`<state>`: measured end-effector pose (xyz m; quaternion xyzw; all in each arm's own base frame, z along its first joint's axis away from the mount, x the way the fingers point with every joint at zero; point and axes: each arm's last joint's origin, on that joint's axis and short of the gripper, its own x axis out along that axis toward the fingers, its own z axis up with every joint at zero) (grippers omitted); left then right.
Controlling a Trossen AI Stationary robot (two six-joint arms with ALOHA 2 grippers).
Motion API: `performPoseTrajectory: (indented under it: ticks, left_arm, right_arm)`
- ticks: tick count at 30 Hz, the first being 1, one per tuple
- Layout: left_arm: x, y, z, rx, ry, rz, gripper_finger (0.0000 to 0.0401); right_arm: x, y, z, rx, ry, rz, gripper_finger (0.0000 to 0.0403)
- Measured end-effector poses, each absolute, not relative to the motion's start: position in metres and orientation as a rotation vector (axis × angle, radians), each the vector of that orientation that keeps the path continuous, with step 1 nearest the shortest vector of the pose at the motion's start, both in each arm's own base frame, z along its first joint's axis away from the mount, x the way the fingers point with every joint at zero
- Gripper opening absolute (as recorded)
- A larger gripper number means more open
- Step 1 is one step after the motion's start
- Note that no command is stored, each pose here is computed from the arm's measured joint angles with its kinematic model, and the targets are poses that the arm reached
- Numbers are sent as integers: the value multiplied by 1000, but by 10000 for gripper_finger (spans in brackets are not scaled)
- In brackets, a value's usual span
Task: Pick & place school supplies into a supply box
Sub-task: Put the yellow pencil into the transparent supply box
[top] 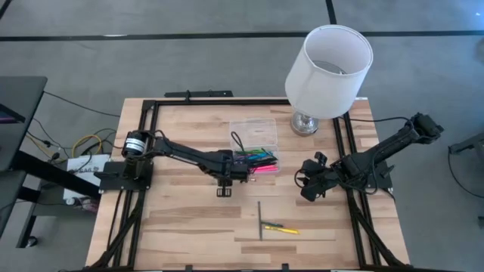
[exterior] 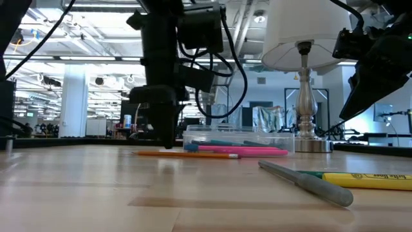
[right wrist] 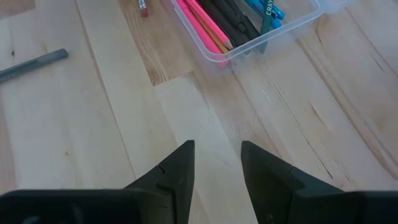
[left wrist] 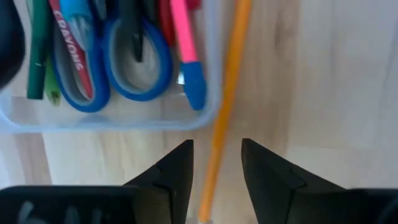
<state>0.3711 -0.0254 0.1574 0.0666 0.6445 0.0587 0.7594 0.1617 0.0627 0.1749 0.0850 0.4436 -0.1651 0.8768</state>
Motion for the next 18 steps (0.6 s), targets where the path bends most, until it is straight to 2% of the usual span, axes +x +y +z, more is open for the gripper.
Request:
performPoseTrajectory:
  ticks: [9, 18]
  left_arm:
    - [368, 2, 151, 80, 1432, -66, 130]
    - [363, -1, 141, 67, 1424, -77, 130]
  right_arm:
    - [161, 63, 175, 204, 924, -356, 124]
    - [160, 64, 175, 209, 926, -356, 124]
